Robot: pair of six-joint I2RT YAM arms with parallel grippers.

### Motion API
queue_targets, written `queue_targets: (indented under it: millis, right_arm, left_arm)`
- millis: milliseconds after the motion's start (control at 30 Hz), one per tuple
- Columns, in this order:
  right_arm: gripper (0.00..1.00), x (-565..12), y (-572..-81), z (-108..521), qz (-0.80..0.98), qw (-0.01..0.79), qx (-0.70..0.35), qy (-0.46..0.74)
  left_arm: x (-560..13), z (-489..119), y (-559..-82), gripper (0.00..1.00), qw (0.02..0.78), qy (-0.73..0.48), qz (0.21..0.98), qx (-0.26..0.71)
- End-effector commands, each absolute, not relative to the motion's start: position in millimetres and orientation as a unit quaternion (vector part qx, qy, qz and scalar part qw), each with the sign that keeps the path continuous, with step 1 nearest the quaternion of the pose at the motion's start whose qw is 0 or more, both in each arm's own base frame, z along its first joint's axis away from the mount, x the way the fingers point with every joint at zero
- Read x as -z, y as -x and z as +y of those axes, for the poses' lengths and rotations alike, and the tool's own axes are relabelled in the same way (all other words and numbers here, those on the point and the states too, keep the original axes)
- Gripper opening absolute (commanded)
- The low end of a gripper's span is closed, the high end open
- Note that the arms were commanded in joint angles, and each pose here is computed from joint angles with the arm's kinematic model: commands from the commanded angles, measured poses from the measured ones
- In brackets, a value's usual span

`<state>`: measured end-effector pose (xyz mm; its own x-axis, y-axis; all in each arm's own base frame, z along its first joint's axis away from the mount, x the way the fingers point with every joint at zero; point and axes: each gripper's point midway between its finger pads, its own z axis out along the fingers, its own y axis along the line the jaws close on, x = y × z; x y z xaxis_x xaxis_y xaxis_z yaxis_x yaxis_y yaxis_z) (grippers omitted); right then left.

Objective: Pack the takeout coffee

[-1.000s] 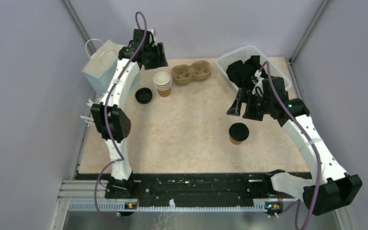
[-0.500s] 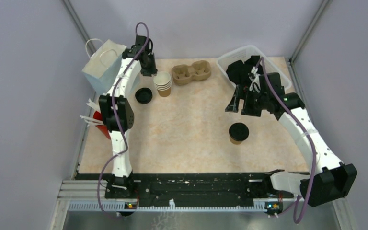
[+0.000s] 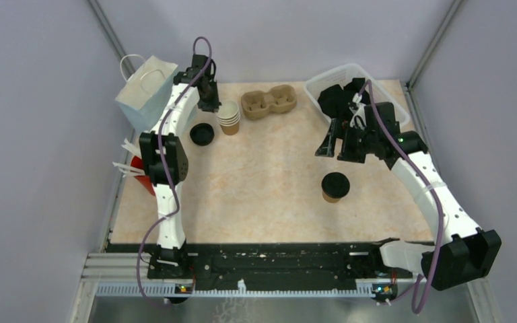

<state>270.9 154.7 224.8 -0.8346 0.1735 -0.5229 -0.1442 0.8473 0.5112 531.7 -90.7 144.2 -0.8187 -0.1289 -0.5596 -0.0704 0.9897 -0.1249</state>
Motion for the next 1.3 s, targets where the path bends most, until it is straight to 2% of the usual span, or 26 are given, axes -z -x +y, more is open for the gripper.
queue_targets:
  millis: [0, 67, 233, 400, 667, 767, 1067, 1267]
  right_arm:
    - [0.85, -233.3, -273.1, 156.7, 0.906, 0.307, -0.290, -0.001]
    - [0.85, -232.8, -272.5, 157.2, 0.906, 0.307, -0.292, -0.001]
    - [0.85, -231.0, -271.1, 158.9, 0.905, 0.303, -0.297, 0.000]
    - [0.85, -230.1, -270.8, 160.6, 0.905, 0.301, -0.301, 0.001]
    - [0.85, -231.1, -270.1, 161.2, 0.904, 0.301, -0.304, 0.002]
    - [0.84, -231.0, -270.0, 161.4, 0.904, 0.301, -0.305, 0.001]
    - [0.84, -230.7, -269.6, 162.8, 0.902, 0.300, -0.309, -0.001]
    - [0.84, -230.8, -268.6, 163.2, 0.901, 0.300, -0.312, -0.002]
  left_arm:
    - [-191.1, -91.1, -534.6, 0.25, 0.352, 0.044, 0.934, 0.052]
    - [-195.0, -92.0, -534.2, 0.31, 0.356, 0.041, 0.932, 0.052]
    - [-201.6, -92.0, -533.8, 0.33, 0.362, 0.042, 0.930, 0.051]
    - [-198.2, -94.3, -533.3, 0.26, 0.359, 0.039, 0.931, 0.049]
    - [-189.2, -94.4, -535.0, 0.24, 0.350, 0.039, 0.935, 0.046]
    - [-189.3, -94.5, -535.2, 0.17, 0.351, 0.038, 0.935, 0.046]
    - [-184.1, -93.0, -534.2, 0.23, 0.345, 0.035, 0.937, 0.039]
    - [-183.5, -92.1, -533.6, 0.17, 0.344, 0.034, 0.938, 0.036]
